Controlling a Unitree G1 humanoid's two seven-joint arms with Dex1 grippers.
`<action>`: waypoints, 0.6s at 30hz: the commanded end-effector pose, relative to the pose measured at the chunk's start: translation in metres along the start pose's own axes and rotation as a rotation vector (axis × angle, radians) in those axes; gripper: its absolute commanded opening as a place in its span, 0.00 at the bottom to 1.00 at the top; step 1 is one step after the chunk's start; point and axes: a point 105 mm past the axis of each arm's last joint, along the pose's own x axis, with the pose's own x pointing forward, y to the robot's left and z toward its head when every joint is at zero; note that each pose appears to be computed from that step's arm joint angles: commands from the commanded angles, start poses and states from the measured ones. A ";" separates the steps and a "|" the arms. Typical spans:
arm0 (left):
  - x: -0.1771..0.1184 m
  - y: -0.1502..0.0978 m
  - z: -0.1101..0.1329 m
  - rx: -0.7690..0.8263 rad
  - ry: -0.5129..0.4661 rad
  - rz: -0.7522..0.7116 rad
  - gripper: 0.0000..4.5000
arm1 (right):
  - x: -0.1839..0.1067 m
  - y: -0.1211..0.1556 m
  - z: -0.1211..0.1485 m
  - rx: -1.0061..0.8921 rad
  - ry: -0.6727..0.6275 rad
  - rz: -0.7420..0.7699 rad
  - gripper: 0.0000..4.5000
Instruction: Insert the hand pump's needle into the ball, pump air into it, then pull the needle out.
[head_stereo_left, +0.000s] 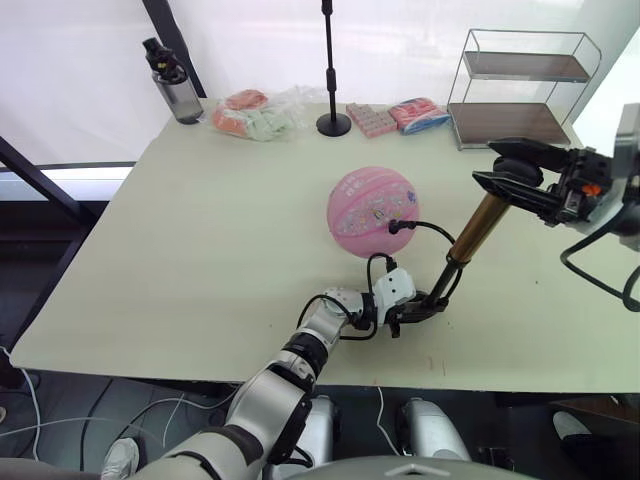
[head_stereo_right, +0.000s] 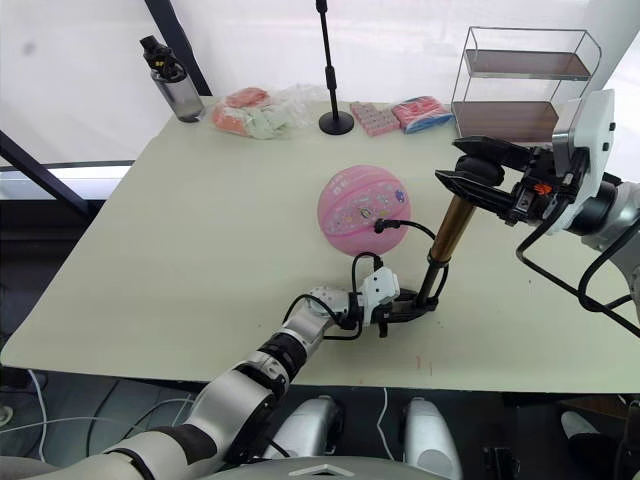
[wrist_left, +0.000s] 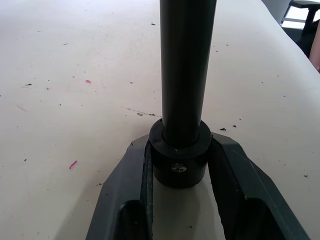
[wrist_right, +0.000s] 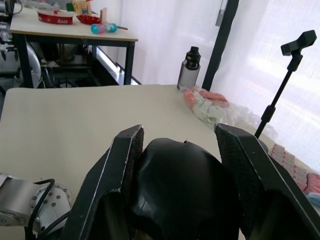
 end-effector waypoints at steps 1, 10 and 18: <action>-0.012 -0.015 -0.045 -0.106 0.145 -0.015 0.24 | 0.001 0.008 0.004 -0.054 -0.030 0.015 0.42; -0.011 -0.015 -0.044 -0.105 0.142 -0.011 0.24 | 0.002 0.022 -0.078 0.063 0.033 -0.045 0.42; -0.012 -0.014 -0.044 -0.108 0.143 -0.006 0.24 | 0.002 0.051 -0.139 0.163 0.090 -0.048 0.42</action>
